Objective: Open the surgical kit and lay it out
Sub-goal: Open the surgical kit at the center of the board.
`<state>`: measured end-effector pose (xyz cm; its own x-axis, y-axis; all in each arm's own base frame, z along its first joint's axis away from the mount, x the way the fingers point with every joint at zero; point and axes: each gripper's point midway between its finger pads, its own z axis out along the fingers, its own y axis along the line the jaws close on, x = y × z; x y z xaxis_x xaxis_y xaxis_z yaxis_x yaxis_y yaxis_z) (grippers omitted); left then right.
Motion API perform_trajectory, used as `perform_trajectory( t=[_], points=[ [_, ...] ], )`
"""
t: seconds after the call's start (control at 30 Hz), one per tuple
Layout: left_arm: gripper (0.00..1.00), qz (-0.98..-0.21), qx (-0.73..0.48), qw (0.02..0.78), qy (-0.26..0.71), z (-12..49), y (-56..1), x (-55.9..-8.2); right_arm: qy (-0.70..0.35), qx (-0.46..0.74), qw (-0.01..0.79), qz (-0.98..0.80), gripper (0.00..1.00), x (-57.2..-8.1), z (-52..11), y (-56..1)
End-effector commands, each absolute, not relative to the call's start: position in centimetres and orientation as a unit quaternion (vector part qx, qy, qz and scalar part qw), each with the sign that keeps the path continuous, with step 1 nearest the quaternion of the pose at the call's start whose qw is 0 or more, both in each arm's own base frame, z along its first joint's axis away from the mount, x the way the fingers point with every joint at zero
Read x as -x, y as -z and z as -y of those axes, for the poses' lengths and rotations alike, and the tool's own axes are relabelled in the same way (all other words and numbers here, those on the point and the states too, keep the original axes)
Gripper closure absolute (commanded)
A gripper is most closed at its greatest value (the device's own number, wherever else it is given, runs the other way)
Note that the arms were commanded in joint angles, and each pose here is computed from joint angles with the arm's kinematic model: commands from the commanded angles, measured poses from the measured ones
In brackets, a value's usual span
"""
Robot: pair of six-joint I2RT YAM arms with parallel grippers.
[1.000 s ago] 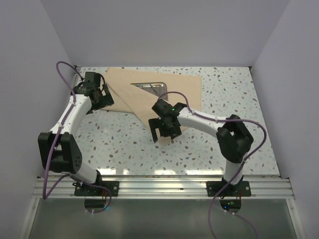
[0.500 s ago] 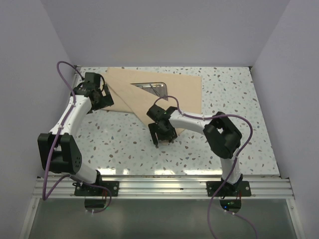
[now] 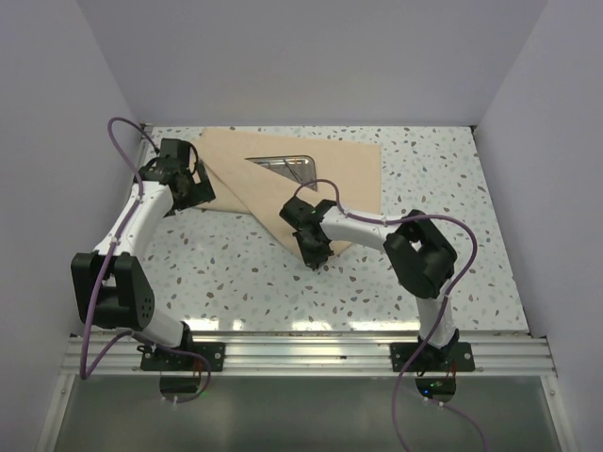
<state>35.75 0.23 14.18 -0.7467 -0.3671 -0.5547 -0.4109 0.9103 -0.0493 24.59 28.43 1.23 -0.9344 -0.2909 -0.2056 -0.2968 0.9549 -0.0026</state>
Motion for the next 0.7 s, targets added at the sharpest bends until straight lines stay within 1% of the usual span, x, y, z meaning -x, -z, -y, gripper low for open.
perform_trajectory(
  t=[0.0,0.03,0.07,0.13,0.17,0.23,0.27,0.3,0.37,0.43,0.5,0.57,0.6,0.63,0.67],
  points=[
    [0.00,-0.920,0.207,0.330,-0.036,-0.6,-16.4,-36.6,0.020,0.162,0.066,-0.984,1.00,-22.9,-26.8,1.1],
    [0.00,-0.920,0.208,0.331,-0.038,-0.7,-16.5,-36.8,0.018,0.165,0.066,-0.984,1.00,-22.6,-26.6,0.3],
    [0.00,-0.917,0.209,0.338,-0.038,-0.8,-17.1,-37.1,0.012,0.168,0.064,-0.984,1.00,-21.9,-26.1,-1.7],
    [0.00,-0.915,0.214,0.341,-0.040,-0.9,-17.5,-37.7,0.027,0.177,0.044,-0.983,1.00,-19.8,-24.0,-3.4],
    [0.00,-0.911,0.215,0.351,-0.039,-0.9,-18.6,-38.4,0.017,0.180,0.058,-0.982,1.00,-19.0,-23.4,-5.6],
    [0.00,-0.908,0.218,0.355,-0.039,-0.9,-19.3,-39.2,0.045,0.184,0.038,-0.981,1.00,-16.0,-19.8,-6.7],
    [0.00,-0.903,0.220,0.368,-0.035,-0.9,-20.6,-39.9,0.049,0.182,0.033,-0.981,1.00,-14.9,-18.6,-7.2],
    [0.00,-0.902,0.221,0.369,-0.033,-0.8,-20.7,-40.3,0.042,0.173,0.038,-0.983,1.00,-13.3,-16.9,-8.3],
    [0.00,-0.895,0.223,0.385,-0.026,-0.7,-22.3,-41.2,0.053,0.164,0.019,-0.985,1.00,-10.8,-14.1,-9.3],
    [0.00,-0.895,0.226,0.385,-0.024,-0.6,-22.3,-41.9,0.057,0.148,0.011,-0.987,1.00,-8.4,-11.4,-10.4],
    [0.00,-0.894,0.227,0.385,-0.019,-0.4,-22.3,-42.6,0.050,0.138,0.013,-0.989,1.00,-7.1,-10.1,-10.8],
    [0.00,-0.895,0.230,0.382,-0.015,-0.2,-22.0,-43.0,0.067,0.137,-0.002,-0.988,1.00,-6.0,-8.7,-10.5],
    [0.00,-0.898,0.230,0.376,-0.014,-0.1,-21.6,-43.1,0.074,0.132,-0.002,-0.989,0.94,-5.8,-8.3,-10.3],
    [0.00,-0.899,0.229,0.374,-0.012,0.0,-21.5,-43.2,0.082,0.132,-0.003,-0.988,0.58,-5.8,-8.0,-10.2],
    [0.00,-0.900,0.229,0.371,-0.010,0.1,-21.2,-43.3,0.078,0.131,-0.011,-0.988,0.44,-5.7,-8.3,-10.1]
  ],
)
